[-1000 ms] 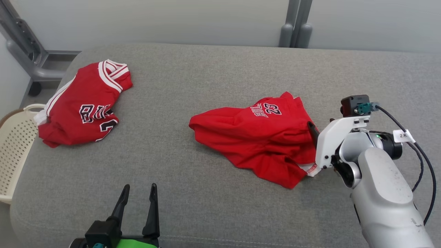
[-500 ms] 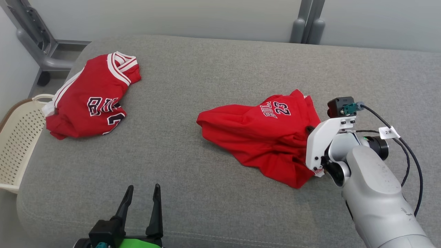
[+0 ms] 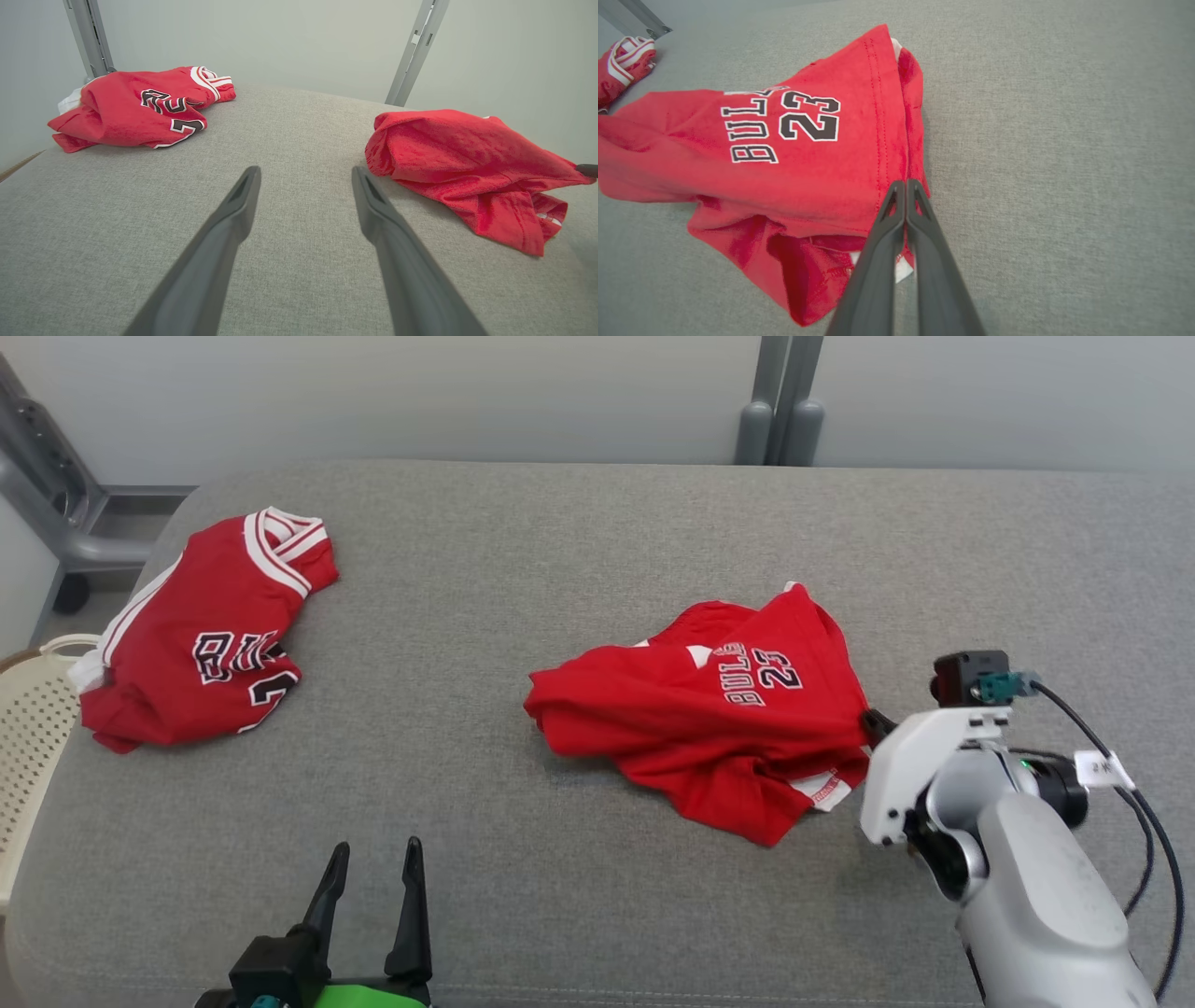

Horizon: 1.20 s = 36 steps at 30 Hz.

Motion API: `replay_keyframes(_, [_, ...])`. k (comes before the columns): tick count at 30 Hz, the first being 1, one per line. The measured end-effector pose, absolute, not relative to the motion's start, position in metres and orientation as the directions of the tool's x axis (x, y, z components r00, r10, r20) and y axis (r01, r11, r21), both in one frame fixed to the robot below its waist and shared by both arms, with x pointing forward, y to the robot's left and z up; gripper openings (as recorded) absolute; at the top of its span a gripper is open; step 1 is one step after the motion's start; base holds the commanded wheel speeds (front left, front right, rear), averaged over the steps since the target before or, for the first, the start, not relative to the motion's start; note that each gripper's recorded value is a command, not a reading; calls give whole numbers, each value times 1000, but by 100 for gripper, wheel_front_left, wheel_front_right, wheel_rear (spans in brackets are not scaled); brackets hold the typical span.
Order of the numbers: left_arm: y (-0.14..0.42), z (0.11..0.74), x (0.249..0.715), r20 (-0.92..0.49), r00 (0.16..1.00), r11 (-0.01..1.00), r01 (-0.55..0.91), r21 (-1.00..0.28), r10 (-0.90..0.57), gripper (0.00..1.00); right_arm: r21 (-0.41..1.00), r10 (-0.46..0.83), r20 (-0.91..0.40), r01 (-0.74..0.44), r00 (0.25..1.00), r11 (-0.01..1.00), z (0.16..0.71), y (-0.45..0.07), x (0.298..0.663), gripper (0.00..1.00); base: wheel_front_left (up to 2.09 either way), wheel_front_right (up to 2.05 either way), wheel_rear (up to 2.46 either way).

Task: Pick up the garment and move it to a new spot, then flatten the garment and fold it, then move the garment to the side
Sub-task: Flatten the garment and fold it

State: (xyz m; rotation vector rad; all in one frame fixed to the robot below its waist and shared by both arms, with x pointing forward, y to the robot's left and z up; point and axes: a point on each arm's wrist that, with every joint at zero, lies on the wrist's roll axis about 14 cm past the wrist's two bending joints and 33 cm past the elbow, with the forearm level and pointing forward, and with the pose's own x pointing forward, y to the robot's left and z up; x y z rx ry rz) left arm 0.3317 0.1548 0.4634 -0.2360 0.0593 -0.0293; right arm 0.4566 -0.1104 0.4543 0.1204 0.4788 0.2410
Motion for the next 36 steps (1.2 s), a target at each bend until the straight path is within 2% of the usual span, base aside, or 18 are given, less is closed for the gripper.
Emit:
replay_keyframes(9, [139,463,344,-55,994,969,76,-236,-92,100,158,58,-499,25,865,987,434,-194,396,0,0,0,0])
replay_keyframes(16, [126,464,353,-50,989,964,121,-239,-136,100,130,-77,-552,177,831,976,419,-244,367,0,0,0,0])
replay_keyframes(20, [124,464,354,-49,988,963,127,-239,-143,100,128,-106,-567,214,817,968,412,-254,361,0,0,0,0])
replay_keyframes(21, [124,464,354,-49,988,963,128,-238,-143,100,127,-111,-570,220,814,967,410,-256,360,37,0,0,0])
replay_keyframes(22, [124,463,354,-50,988,963,128,-238,-143,100,126,-109,-584,223,804,967,405,-256,358,100,0,0,0])
replay_keyframes(25, [124,463,353,-53,988,963,127,-237,-143,100,123,-109,-602,227,791,966,399,-255,355,100,0,0,0])
replay_keyframes(28, [124,460,350,-62,988,962,120,-246,-139,100,132,-114,-546,220,830,967,412,-255,364,100,0,0,0])
replay_keyframes(36, [99,459,347,-90,968,940,200,-275,-233,100,164,-79,-297,133,952,978,461,-235,378,100,0,0,0])
